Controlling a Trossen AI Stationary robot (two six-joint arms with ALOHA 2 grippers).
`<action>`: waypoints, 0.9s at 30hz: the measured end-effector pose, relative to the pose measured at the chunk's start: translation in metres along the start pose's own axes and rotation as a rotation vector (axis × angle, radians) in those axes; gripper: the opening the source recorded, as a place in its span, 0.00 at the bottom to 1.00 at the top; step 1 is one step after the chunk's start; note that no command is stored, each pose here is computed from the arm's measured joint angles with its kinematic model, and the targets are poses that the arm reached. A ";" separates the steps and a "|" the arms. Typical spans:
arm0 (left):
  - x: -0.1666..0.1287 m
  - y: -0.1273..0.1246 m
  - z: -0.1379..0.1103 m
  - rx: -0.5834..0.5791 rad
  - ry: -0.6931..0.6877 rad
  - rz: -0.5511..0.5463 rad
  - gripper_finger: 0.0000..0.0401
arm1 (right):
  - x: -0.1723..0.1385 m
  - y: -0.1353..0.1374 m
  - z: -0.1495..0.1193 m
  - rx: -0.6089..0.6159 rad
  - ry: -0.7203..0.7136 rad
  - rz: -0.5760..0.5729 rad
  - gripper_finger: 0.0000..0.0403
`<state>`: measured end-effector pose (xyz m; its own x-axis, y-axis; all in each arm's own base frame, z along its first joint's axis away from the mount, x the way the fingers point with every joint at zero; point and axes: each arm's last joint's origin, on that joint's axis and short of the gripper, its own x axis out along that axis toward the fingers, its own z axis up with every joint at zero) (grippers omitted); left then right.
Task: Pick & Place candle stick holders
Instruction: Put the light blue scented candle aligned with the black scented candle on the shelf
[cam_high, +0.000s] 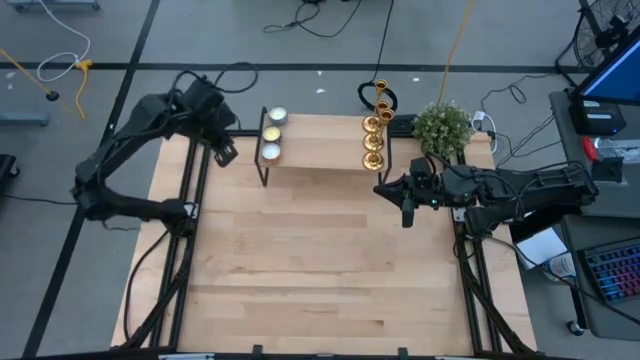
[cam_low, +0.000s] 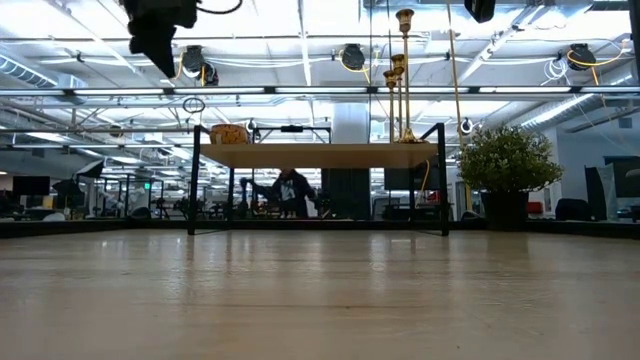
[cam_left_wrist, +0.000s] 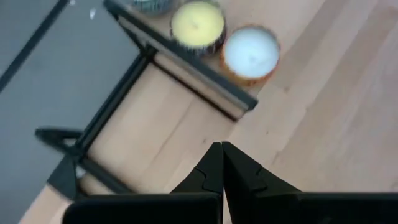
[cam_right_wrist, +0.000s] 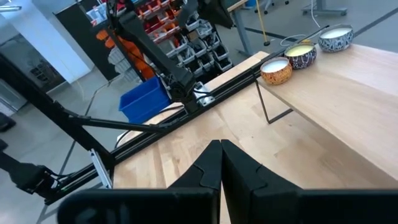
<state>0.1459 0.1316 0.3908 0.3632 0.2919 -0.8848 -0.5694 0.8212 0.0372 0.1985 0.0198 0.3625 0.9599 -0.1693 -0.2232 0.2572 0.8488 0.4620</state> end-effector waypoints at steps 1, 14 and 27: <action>0.004 0.000 0.000 0.004 -0.016 -0.009 0.00 | 0.000 0.000 0.000 0.001 -0.001 -0.002 0.00; 0.081 0.005 0.091 0.217 0.065 -0.069 0.00 | 0.007 -0.002 -0.003 0.038 0.016 -0.024 0.00; 0.106 0.058 0.155 0.139 -0.017 -0.086 0.00 | 0.010 0.004 -0.010 0.027 0.054 -0.010 0.00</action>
<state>0.2657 0.2862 0.3710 0.4194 0.2248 -0.8795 -0.4289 0.9030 0.0263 0.2079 0.0259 0.3536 0.9502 -0.1492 -0.2738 0.2699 0.8332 0.4826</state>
